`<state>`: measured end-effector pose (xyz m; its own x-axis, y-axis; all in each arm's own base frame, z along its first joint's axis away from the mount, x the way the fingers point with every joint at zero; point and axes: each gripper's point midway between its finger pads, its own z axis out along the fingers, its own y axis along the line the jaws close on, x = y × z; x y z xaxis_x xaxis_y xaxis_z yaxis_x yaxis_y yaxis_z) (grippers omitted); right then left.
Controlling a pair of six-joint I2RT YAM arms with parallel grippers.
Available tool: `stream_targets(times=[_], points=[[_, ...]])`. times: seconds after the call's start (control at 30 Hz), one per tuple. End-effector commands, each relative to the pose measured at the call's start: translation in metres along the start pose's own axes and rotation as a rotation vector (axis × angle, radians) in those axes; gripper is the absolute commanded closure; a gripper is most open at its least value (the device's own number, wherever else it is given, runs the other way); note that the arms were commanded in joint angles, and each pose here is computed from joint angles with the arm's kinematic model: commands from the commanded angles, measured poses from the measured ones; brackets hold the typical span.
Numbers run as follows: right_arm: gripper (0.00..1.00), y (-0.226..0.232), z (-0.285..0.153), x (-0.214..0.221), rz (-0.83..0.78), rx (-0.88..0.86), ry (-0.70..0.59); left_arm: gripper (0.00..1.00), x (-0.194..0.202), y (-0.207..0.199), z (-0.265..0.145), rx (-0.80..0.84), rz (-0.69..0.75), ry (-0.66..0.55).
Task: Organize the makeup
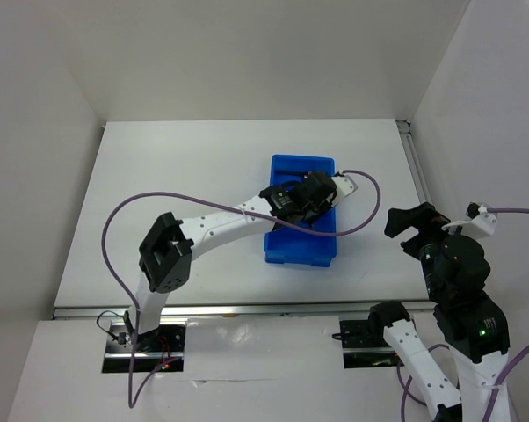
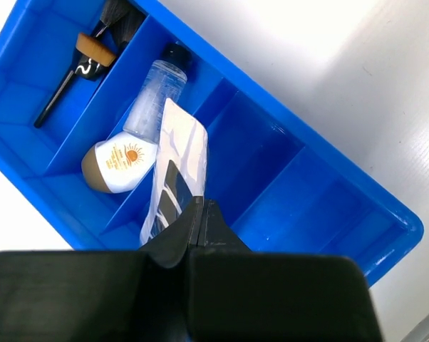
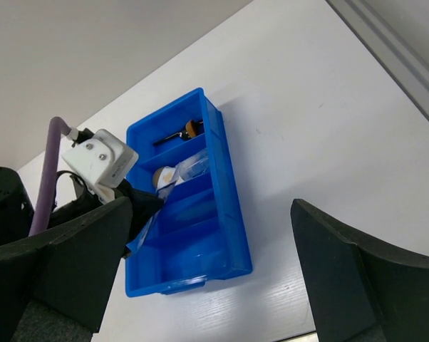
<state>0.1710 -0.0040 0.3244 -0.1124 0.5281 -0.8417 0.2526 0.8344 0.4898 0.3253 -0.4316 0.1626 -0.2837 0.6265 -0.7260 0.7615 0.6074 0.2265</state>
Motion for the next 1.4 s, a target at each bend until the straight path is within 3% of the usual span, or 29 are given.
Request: stream_targets(times=[0.0, 0.1, 0.23, 0.27, 0.43, 0.6, 0.7, 0.8, 0.87, 0.97, 1.1, 1.2, 1.23, 1.37], points=[[0.0, 0.001, -0.003, -0.01, 0.008, 0.011, -0.022, 0.97, -0.002, -0.006, 0.012, 0.02, -0.003, 0.008], [0.0, 0.001, -0.003, -0.01, 0.008, 0.011, -0.022, 0.77, -0.003, -0.007, 0.015, 0.022, 0.003, 0.032], [0.0, 0.001, -0.003, -0.01, 0.008, 0.011, -0.022, 0.38, -0.004, -0.007, 0.015, 0.023, 0.006, 0.046], [0.0, 0.001, -0.003, -0.01, 0.008, 0.011, -0.022, 0.33, -0.004, -0.007, 0.015, 0.023, -0.005, 0.046], [0.0, 0.001, -0.001, -0.009, 0.004, 0.016, -0.015, 0.31, -0.015, -0.006, 0.006, 0.033, -0.019, 0.024], [0.0, 0.004, -0.001, -0.009, 0.008, 0.004, -0.016, 0.34, -0.039, 0.013, -0.03, -0.033, -0.101, -0.024], [0.0, 0.006, 0.001, -0.009, -0.001, -0.004, -0.011, 0.39, -0.046, 0.06, -0.072, -0.073, -0.312, -0.058], [0.0, 0.007, 0.003, -0.007, -0.01, -0.012, -0.005, 0.4, 0.008, 0.122, -0.081, -0.177, -0.503, 0.042], [0.0, 0.007, 0.005, -0.005, -0.011, -0.011, -0.004, 0.4, 0.07, 0.161, -0.087, -0.288, -0.641, 0.168], [0.0, 0.007, 0.009, 0.0, -0.023, -0.016, 0.008, 0.33, 0.148, 0.183, -0.089, -0.385, -0.721, 0.335], [0.0, 0.009, 0.013, 0.004, -0.027, -0.019, 0.02, 0.13, 0.215, 0.184, -0.092, -0.434, -0.761, 0.497], [0.0, 0.013, 0.017, 0.004, -0.024, -0.03, 0.021, 0.0, 0.242, 0.168, -0.087, -0.301, -0.8, 0.565], [0.0, 0.014, 0.016, 0.006, -0.024, -0.04, 0.028, 0.0, 0.245, 0.158, -0.08, -0.245, -0.798, 0.589], [0.0, 0.016, 0.019, 0.005, -0.024, -0.04, 0.028, 0.0, 0.277, 0.153, -0.084, -0.304, -0.758, 0.705]])
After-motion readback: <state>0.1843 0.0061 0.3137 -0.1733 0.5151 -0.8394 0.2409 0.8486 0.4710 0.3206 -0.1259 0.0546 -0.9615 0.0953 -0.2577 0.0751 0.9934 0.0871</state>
